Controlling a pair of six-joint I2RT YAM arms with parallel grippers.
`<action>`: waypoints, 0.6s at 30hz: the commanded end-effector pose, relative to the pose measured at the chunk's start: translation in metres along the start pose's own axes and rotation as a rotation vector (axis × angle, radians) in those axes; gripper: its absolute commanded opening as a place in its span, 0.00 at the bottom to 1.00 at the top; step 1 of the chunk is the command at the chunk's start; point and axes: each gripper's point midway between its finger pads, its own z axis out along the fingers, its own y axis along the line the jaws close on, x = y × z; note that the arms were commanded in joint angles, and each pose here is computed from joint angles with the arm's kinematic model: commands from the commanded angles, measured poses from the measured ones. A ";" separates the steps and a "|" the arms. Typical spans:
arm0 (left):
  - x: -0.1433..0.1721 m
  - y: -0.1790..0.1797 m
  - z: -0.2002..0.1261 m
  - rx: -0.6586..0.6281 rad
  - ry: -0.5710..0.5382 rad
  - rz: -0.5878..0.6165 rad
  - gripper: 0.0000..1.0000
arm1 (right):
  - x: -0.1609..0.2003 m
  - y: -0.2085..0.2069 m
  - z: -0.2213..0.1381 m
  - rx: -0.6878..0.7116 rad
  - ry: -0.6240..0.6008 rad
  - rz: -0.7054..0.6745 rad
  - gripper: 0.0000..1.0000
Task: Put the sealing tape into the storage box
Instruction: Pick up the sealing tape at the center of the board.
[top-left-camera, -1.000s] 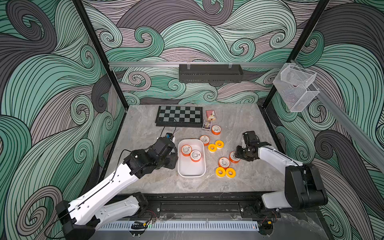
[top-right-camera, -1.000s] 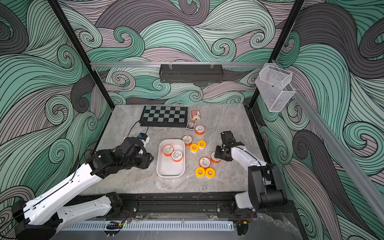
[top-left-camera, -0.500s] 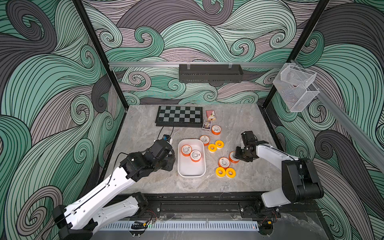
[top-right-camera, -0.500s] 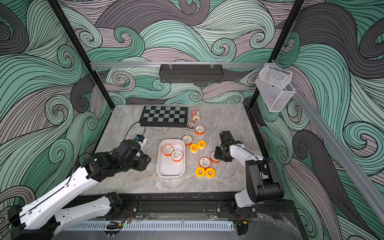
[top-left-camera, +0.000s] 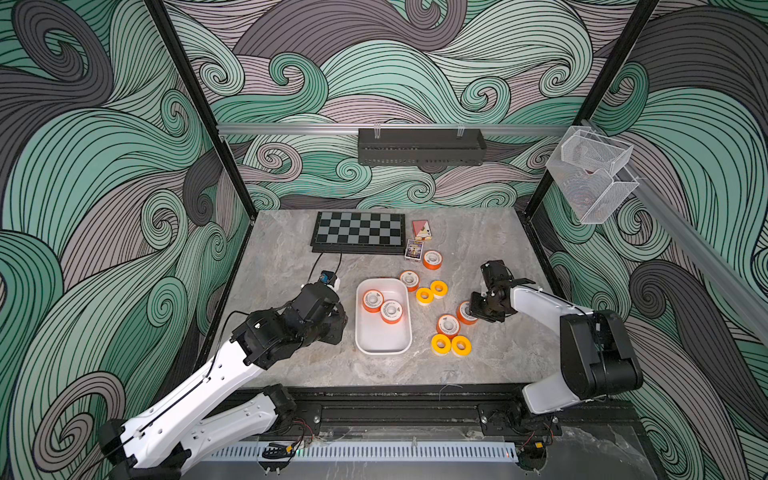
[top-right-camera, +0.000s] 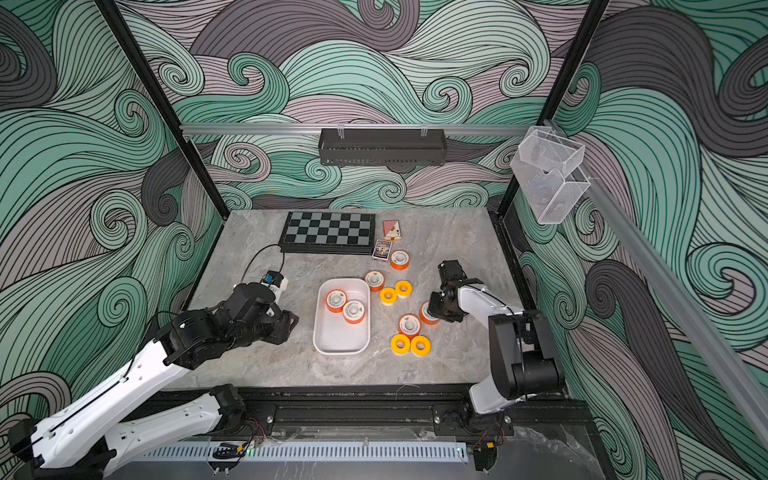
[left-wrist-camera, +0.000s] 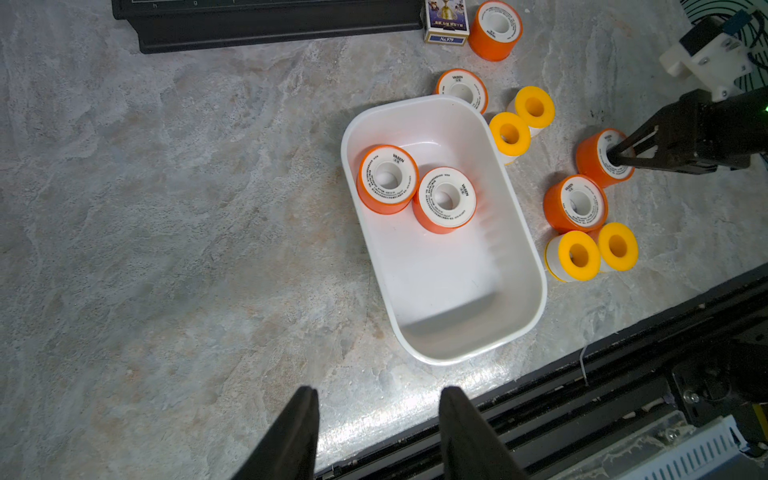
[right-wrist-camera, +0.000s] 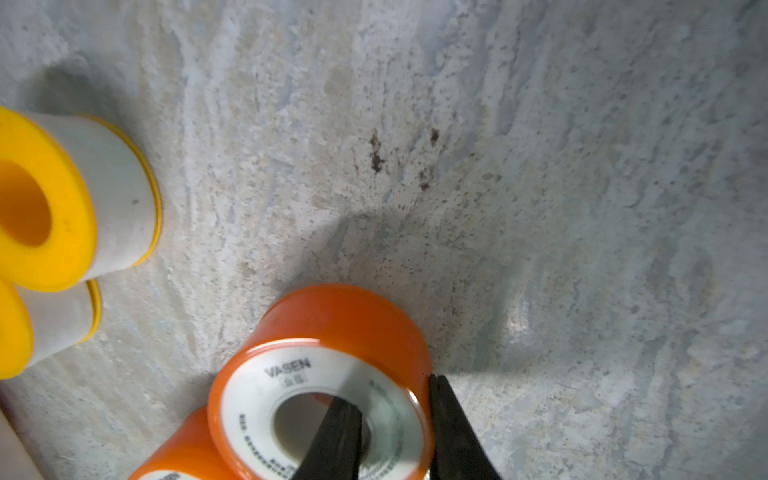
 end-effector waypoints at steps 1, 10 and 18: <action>0.001 0.006 -0.005 -0.017 -0.019 -0.010 0.51 | -0.001 0.004 -0.012 -0.013 -0.014 -0.020 0.24; 0.000 0.010 -0.007 -0.033 -0.033 -0.017 0.51 | -0.007 0.051 -0.076 -0.105 -0.109 -0.156 0.25; -0.008 0.021 -0.019 -0.056 -0.098 -0.055 0.51 | 0.040 0.169 -0.122 -0.298 -0.059 -0.474 0.26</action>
